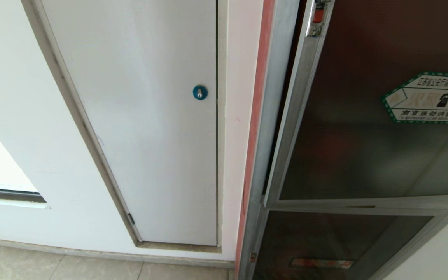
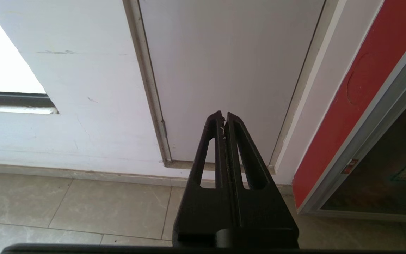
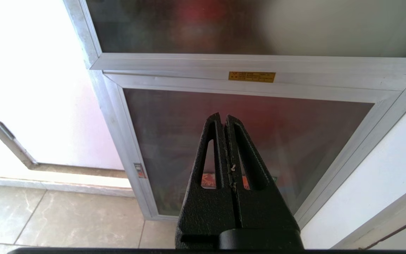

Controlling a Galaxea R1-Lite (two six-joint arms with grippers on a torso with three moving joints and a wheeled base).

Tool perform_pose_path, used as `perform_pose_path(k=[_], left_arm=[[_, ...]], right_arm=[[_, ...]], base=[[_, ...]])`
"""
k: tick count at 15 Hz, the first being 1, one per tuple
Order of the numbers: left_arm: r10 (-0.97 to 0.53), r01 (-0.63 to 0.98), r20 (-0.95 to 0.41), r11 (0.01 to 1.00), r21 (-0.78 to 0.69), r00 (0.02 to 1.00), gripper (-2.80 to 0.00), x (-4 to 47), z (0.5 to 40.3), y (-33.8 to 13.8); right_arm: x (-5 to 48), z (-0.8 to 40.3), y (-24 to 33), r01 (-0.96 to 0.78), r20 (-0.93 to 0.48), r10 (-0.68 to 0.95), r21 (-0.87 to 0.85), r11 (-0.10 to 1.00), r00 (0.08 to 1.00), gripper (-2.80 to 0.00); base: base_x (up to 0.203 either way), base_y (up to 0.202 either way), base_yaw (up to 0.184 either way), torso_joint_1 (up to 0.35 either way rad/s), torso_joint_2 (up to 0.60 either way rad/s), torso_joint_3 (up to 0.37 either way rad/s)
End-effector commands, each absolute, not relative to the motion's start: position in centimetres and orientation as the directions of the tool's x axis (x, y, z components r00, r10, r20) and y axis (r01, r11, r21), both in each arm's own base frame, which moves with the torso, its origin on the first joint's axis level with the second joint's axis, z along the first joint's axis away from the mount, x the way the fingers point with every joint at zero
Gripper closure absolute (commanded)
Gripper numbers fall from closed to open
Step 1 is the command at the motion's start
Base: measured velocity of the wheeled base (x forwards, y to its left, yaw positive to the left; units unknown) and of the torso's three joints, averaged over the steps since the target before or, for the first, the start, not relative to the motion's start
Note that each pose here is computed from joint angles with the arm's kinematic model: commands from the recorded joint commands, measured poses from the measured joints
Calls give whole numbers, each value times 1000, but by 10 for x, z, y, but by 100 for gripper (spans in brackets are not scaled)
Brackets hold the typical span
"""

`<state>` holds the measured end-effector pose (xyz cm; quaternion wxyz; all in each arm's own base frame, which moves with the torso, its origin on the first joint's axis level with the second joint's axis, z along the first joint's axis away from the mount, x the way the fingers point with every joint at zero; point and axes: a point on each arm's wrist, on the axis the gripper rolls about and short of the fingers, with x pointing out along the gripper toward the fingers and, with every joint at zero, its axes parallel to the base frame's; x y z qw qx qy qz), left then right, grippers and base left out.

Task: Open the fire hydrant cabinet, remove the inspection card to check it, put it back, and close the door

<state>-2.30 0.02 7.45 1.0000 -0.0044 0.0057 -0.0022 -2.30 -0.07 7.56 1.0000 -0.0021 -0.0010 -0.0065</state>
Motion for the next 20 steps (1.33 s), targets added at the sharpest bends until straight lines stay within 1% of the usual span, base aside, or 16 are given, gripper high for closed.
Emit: perform_pose_path(k=[1,11,15,18,20], left_arm=[[-5,4,-14,1000,-9,1000,0,-23,74,0],[-3,3,-6,1000,-1,1000,0,-24,77,0],[-31,31,55,1000,-2,998,0,-30,99,0],[-76,76,16,997,-5,997,0,-24,118,-1],[-108,107,-24,994,-17,994,0,-15,138,-2]], right_arm=[[-23,75,-1,14,2,-14,-5,1000,1000,0],[-23,75,-1,13,3,-13,-5,1000,1000,0],[-23,75,-1,14,2,-14,-5,1000,1000,0],[-23,75,-1,14,2,-14,-5,1000,1000,0],[-23,76,-1,14,4,-14,-5,1000,1000,0]], base=[[0,0,0,0,0,0],[0,0,0,0,0,0],[0,0,0,0,0,0],[0,0,0,0,0,0],[0,0,0,0,0,0]])
